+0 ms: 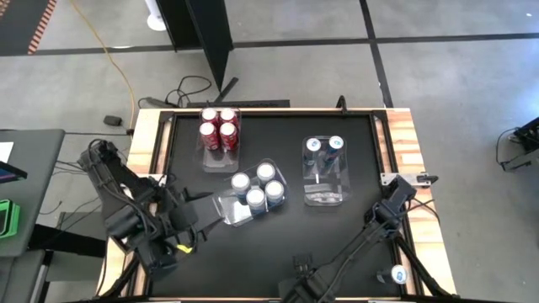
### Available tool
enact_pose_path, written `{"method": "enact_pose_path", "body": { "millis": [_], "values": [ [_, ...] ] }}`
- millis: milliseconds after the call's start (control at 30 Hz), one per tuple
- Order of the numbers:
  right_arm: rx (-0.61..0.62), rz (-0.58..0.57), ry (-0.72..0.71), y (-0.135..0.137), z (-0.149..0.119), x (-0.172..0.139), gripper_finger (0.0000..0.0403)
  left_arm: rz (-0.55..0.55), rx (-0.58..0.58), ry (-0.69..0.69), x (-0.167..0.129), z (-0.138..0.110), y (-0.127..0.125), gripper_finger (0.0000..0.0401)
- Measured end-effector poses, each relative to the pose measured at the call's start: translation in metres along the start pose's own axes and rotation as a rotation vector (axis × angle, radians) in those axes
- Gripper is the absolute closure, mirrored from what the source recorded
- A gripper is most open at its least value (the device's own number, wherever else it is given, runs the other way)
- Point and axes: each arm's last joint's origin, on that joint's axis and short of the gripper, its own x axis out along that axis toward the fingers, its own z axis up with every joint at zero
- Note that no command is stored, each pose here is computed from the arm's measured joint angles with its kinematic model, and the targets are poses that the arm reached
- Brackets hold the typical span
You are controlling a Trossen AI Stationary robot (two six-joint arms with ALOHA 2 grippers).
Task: Sort soda cans
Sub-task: Put the left blue soda can into the right transparent bin
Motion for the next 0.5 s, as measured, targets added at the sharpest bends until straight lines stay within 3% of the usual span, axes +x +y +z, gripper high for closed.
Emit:
{"method": "enact_pose_path", "body": {
  "millis": [333, 500],
  "values": [
    [0.011, -0.005, 0.006, -0.008, 0.005, 0.002, 0.0161, 0.009, 0.018, -0.023, -0.005, -0.027, -0.006, 0.0065],
    [0.010, -0.038, 0.059, -0.016, 0.003, 0.001, 0.0168, 0.029, 0.008, -0.012, 0.002, -0.053, -0.010, 0.0065]
  ]
}}
